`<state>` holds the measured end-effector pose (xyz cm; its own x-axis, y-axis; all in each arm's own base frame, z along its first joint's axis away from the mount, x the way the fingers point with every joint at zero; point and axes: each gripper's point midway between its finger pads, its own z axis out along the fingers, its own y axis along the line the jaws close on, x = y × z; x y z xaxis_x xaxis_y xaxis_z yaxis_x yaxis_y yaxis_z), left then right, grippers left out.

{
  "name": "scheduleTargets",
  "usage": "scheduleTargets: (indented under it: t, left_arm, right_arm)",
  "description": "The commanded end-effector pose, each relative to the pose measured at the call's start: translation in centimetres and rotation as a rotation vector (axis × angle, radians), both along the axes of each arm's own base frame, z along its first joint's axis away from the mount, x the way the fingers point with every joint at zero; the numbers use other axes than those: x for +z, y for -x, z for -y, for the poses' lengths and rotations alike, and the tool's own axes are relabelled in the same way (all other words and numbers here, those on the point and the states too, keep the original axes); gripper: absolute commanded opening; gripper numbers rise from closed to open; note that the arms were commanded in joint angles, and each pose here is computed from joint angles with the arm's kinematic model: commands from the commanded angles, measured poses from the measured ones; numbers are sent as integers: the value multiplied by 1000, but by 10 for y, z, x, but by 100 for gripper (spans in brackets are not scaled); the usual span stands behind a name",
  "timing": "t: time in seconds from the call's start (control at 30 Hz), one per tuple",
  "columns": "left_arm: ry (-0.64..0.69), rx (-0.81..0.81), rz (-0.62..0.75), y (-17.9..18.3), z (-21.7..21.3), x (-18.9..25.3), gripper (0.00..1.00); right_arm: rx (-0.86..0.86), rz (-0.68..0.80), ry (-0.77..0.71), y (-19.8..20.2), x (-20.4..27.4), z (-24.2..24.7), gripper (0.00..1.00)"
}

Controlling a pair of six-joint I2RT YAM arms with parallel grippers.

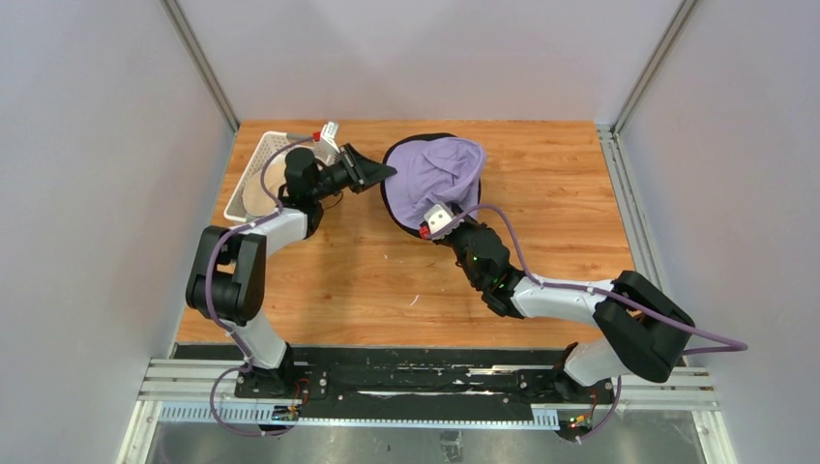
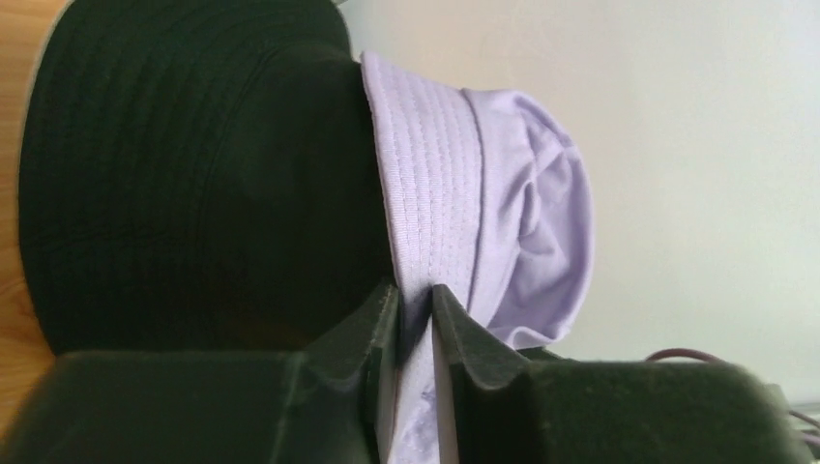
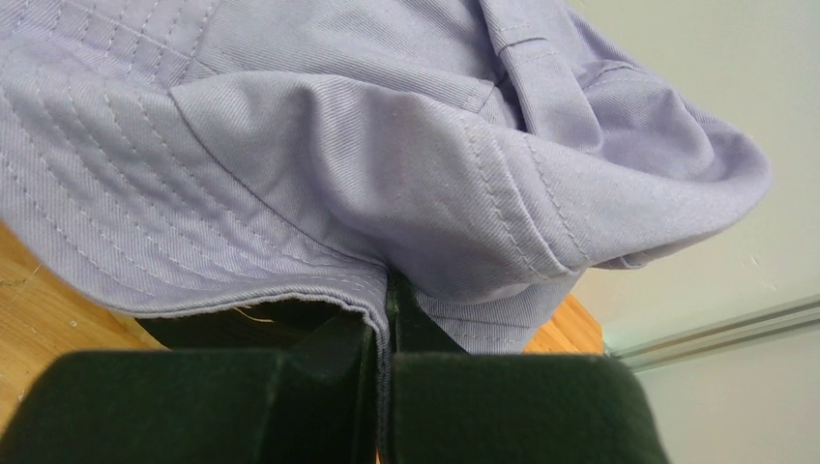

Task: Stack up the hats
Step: Stack the hat on the hat.

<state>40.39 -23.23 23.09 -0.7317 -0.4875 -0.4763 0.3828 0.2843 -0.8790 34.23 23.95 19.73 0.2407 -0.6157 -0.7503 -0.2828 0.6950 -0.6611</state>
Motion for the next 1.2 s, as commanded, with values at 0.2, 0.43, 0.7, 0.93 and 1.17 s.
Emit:
scheduleTargets:
  t: [0.2, 0.43, 0.7, 0.93, 1.17]
  left_arm:
    - [324, -57, 104, -14, -3, 44, 0]
    - [332, 14, 78, -27, -19, 25, 0]
    - [313, 86, 28, -42, -35, 6, 0]
    - [239, 160, -42, -57, -42, -29, 0]
    - [204, 219, -103, -68, -49, -59, 0]
  right_arm:
    - [-82, 15, -11, -11, 2, 16, 1]
    - [-117, 2, 17, -20, -6, 20, 1]
    - [-146, -11, 57, -34, -17, 22, 1]
    - [-171, -34, 72, -44, -26, 27, 1]
    - [-191, -57, 80, -52, -33, 31, 1]
